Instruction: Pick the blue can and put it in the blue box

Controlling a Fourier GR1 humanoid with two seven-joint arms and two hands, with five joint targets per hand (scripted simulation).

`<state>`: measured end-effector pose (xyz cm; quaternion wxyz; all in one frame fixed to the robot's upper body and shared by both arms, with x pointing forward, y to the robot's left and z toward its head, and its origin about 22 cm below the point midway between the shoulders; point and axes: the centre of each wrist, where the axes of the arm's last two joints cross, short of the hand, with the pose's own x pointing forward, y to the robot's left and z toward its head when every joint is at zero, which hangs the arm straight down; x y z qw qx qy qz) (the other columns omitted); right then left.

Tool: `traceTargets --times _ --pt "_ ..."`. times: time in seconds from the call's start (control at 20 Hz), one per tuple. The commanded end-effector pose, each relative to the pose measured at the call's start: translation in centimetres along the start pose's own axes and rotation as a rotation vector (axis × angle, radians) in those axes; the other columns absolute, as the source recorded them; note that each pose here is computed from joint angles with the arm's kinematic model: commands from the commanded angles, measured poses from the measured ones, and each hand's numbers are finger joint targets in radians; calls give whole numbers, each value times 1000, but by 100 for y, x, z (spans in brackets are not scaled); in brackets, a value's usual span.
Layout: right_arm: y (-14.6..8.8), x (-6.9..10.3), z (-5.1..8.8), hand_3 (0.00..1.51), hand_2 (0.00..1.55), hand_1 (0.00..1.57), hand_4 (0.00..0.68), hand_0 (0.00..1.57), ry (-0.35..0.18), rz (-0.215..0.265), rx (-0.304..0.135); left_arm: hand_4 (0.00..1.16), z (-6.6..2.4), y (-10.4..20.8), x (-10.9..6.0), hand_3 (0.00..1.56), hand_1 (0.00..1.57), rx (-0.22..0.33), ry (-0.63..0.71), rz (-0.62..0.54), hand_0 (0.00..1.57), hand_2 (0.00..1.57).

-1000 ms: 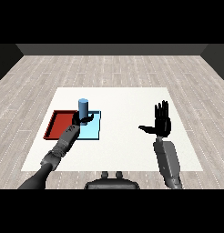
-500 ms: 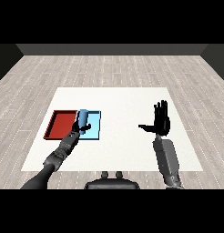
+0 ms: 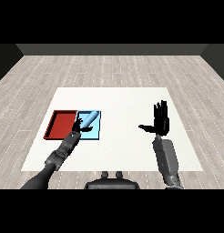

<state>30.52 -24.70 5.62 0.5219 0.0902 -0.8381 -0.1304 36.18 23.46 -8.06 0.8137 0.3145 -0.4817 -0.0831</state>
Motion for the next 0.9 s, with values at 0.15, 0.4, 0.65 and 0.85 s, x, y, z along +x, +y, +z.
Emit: traceTargets --times 0.15,0.4,0.65,0.85 --pt "112 -104 68 0 0 0 0 0 3 -30 54 0 -12 36 9 0 0 172 -72 124 0 0" --pt "59 -41 92 0 0 0 0 0 -26 -37 37 0 -27 44 464 0 0 204 -367 278 0 0" --pt "54 -74 85 0 0 0 0 0 3 -31 62 0 87 13 804 0 0 15 -709 519 0 0" --pt "-51 -20 198 0 0 0 0 0 47 5 86 0 272 -81 625 0 0 -72 -842 630 0 0"
